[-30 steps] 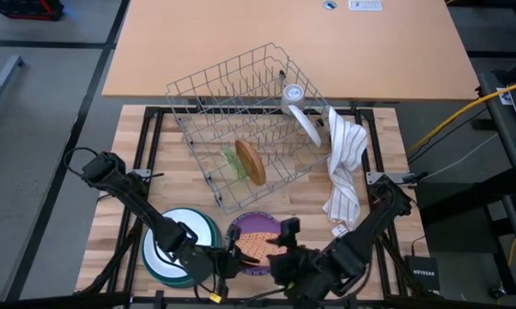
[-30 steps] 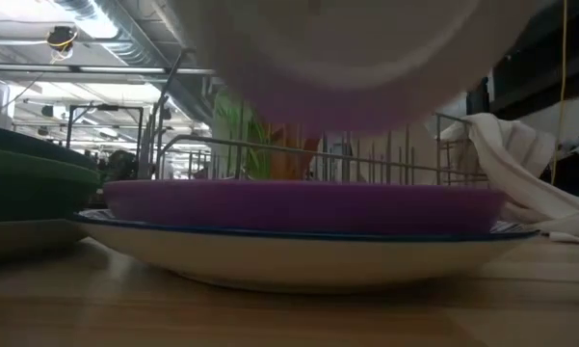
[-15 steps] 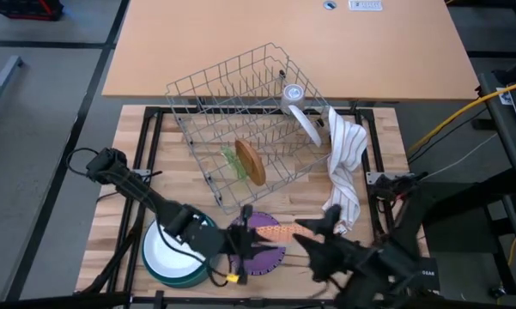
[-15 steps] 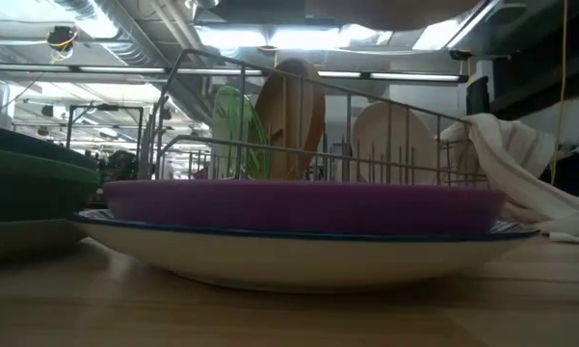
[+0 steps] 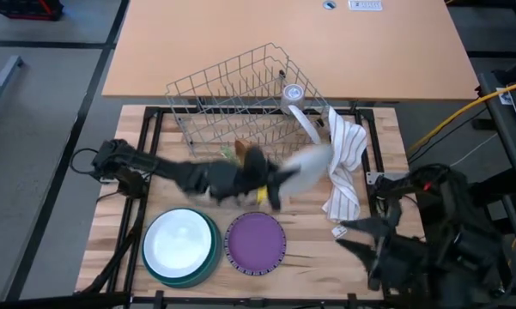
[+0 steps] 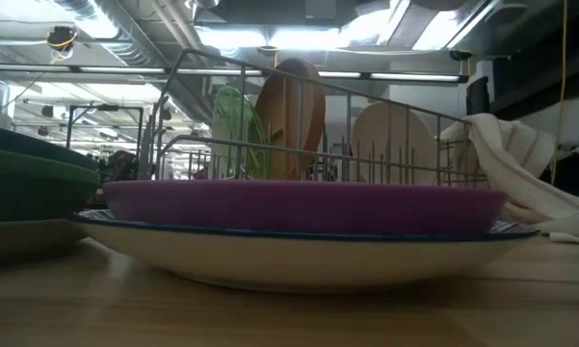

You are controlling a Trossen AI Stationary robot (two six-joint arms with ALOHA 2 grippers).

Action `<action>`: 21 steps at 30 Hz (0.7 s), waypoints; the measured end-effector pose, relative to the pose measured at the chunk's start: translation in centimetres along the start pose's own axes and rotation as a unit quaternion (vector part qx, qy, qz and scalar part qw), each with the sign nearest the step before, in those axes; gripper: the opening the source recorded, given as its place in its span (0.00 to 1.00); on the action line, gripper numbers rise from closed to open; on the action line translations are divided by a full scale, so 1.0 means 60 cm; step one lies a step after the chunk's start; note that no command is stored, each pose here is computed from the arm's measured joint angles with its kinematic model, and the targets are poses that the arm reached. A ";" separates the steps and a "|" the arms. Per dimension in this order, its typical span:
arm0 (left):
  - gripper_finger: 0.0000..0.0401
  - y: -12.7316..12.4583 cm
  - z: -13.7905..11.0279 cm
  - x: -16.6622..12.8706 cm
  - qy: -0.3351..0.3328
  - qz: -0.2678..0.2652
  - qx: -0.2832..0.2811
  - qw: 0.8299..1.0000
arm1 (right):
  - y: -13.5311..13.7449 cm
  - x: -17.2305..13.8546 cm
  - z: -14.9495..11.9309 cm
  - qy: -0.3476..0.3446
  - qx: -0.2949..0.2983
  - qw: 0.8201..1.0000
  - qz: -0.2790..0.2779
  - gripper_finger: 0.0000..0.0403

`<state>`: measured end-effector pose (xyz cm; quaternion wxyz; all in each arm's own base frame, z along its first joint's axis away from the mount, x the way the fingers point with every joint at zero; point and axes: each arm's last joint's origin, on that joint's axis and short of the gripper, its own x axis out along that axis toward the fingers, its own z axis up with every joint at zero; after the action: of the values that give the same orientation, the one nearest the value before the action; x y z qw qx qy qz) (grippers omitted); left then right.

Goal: Sort dishes
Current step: Put the orange plate into the dish rack

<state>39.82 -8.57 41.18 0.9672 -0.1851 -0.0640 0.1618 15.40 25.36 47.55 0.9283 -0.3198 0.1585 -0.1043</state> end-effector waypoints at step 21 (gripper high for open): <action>0.01 0.123 0.014 0.045 -0.094 0.242 -0.236 0.936 | -0.092 -0.025 -0.012 -0.032 -0.011 0.997 -0.076 0.47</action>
<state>40.06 -0.89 39.32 0.8170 -0.4017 -0.1444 0.3878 13.26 21.12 50.84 0.9188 -0.3443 0.1052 -0.1621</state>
